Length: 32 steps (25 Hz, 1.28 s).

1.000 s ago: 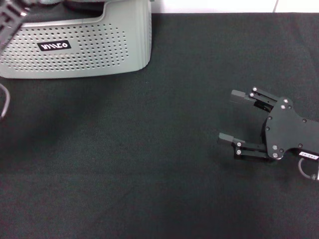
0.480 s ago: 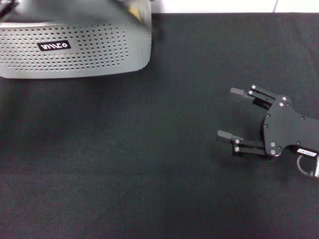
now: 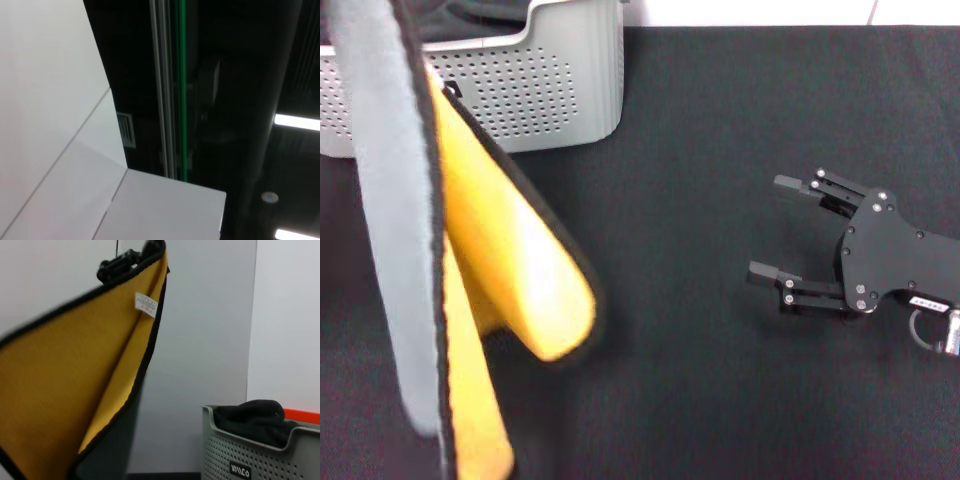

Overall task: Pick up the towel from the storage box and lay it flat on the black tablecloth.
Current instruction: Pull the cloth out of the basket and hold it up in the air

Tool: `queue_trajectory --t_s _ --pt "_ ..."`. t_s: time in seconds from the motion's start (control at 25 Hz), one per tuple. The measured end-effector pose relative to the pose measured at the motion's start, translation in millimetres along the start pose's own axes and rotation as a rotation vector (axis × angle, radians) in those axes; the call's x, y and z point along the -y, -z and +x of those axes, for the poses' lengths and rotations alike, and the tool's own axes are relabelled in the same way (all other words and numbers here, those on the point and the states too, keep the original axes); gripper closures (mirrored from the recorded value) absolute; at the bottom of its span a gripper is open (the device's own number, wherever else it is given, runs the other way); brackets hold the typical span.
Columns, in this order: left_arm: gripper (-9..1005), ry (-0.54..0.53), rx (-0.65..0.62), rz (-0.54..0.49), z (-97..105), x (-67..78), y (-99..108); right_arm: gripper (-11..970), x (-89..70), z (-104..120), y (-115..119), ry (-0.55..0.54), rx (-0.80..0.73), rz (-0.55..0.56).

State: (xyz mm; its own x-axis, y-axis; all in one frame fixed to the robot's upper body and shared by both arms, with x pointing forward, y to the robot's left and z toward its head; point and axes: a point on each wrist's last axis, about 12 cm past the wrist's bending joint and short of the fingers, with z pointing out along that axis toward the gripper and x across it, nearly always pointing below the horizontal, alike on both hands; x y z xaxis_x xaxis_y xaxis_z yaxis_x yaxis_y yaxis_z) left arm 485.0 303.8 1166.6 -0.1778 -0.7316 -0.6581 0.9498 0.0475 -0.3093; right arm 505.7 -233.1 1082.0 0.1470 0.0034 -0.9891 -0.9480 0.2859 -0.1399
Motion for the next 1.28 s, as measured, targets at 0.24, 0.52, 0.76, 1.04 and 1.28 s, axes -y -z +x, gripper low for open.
queue_trajectory --t_s 0.24,0.52,0.76,1.04,1.28 --pt "977 -0.022 0.034 -0.011 8.2 -4.9 -2.8 129 -6.4 -3.5 -2.7 -0.004 0.035 -0.054" --pt "977 -0.031 0.042 -0.019 13.2 -8.3 -3.7 130 -10.7 -10.7 -6.6 0.036 0.098 -0.1" --pt "976 -0.022 0.049 -0.015 18.7 -14.5 -9.9 130 -3.3 -13.5 -19.2 0.098 0.127 -0.047" --pt "975 -0.009 0.054 -0.009 23.2 -20.4 -16.4 130 4.0 -12.8 -34.8 0.16 0.128 0.023" --pt "975 0.0 0.051 -0.004 25.0 -21.7 -18.7 131 11.5 -9.5 -48.8 0.174 0.096 0.045"
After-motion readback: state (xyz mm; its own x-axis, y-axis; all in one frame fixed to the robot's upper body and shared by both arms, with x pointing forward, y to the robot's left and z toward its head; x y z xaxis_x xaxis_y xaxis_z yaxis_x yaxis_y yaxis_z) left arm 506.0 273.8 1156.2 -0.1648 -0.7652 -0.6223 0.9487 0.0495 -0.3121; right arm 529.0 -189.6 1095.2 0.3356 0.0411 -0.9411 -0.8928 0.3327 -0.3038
